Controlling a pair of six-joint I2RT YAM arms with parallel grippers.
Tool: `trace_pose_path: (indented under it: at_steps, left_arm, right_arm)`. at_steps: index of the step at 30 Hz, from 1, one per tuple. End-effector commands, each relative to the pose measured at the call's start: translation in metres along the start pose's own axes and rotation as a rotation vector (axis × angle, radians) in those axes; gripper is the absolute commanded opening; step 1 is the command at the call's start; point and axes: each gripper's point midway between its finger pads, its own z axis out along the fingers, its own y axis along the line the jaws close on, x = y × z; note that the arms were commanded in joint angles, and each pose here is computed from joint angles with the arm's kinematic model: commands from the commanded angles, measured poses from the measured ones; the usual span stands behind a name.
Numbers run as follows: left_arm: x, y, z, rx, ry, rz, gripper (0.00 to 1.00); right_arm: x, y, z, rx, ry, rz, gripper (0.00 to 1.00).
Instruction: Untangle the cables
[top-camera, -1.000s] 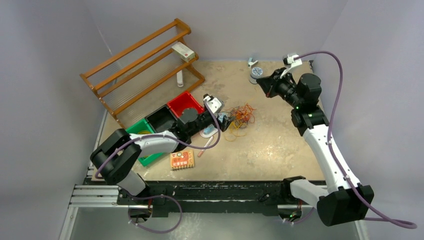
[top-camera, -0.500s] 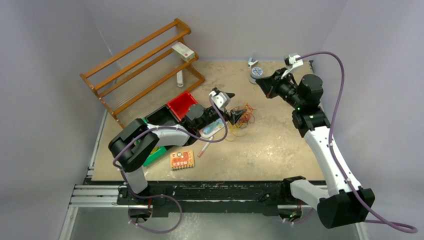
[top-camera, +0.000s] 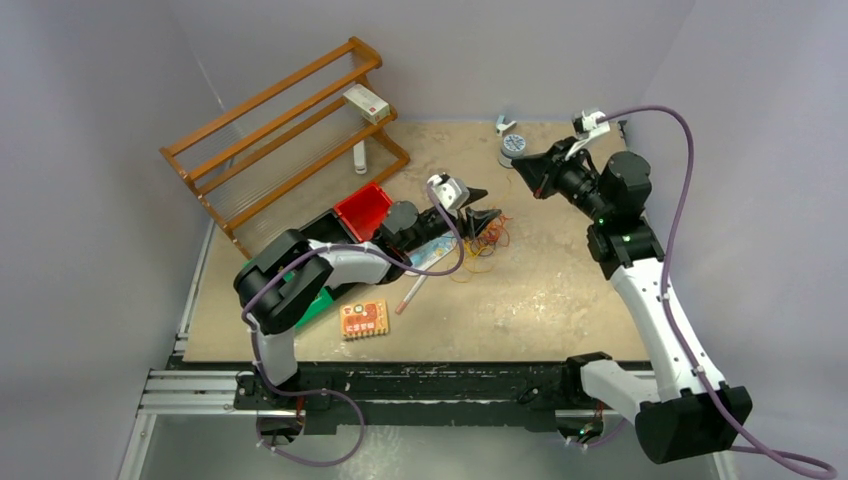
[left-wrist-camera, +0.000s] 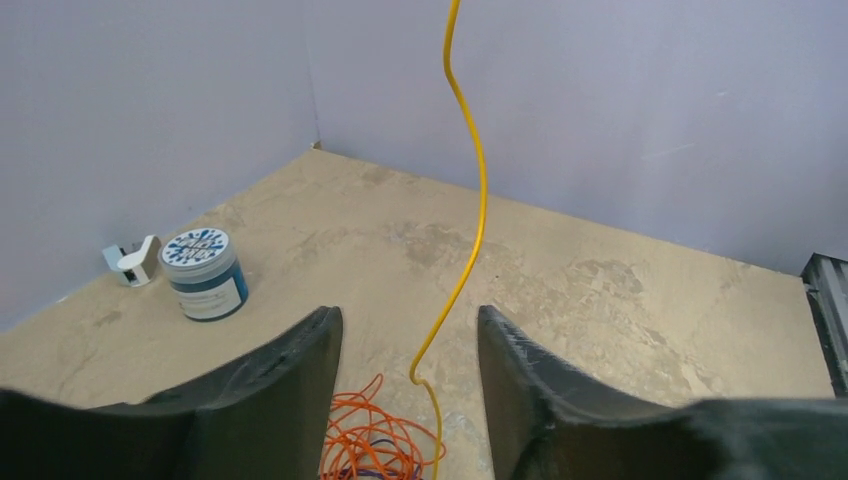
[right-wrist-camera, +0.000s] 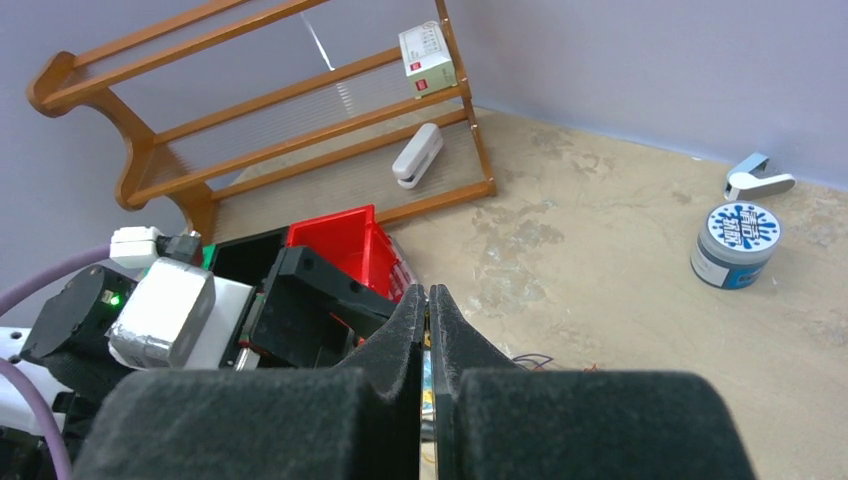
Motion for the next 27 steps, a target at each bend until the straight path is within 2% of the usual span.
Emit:
trace_pose_path:
  at_steps: [1, 4, 9, 13, 19, 22, 27]
  left_arm:
    - [-0.027, -0.011, 0.015, 0.062, -0.073, -0.006, 0.44]
    - [-0.028, -0.013, 0.016, 0.07, -0.064, -0.014, 0.23]
    - [-0.036, -0.01, 0.013, 0.044, -0.066, -0.017, 0.0]
    - [-0.049, -0.005, 0.01, 0.008, -0.071, -0.01, 0.0]
    - [-0.071, 0.005, 0.005, -0.058, -0.062, 0.009, 0.0]
    - [-0.078, 0.01, 0.002, -0.09, -0.061, 0.021, 0.0]
    - [-0.089, 0.014, 0.004, -0.113, -0.047, 0.022, 0.0]
  right_arm:
    - [-0.016, 0.013, -0.008, -0.041, -0.052, -0.016, 0.0]
    - [-0.013, 0.011, -0.009, -0.03, -0.054, -0.008, 0.0]
    - [-0.009, 0.006, -0.011, 0.0, -0.066, 0.005, 0.0]
    - [-0.006, -0.005, -0.018, 0.068, -0.099, 0.016, 0.01]
    - [0.008, -0.023, -0.032, 0.18, -0.135, 0.054, 0.31]
    - [0.016, -0.026, -0.04, 0.205, -0.152, 0.055, 0.49]
    - [0.029, -0.025, -0.048, 0.185, -0.216, 0.028, 0.58]
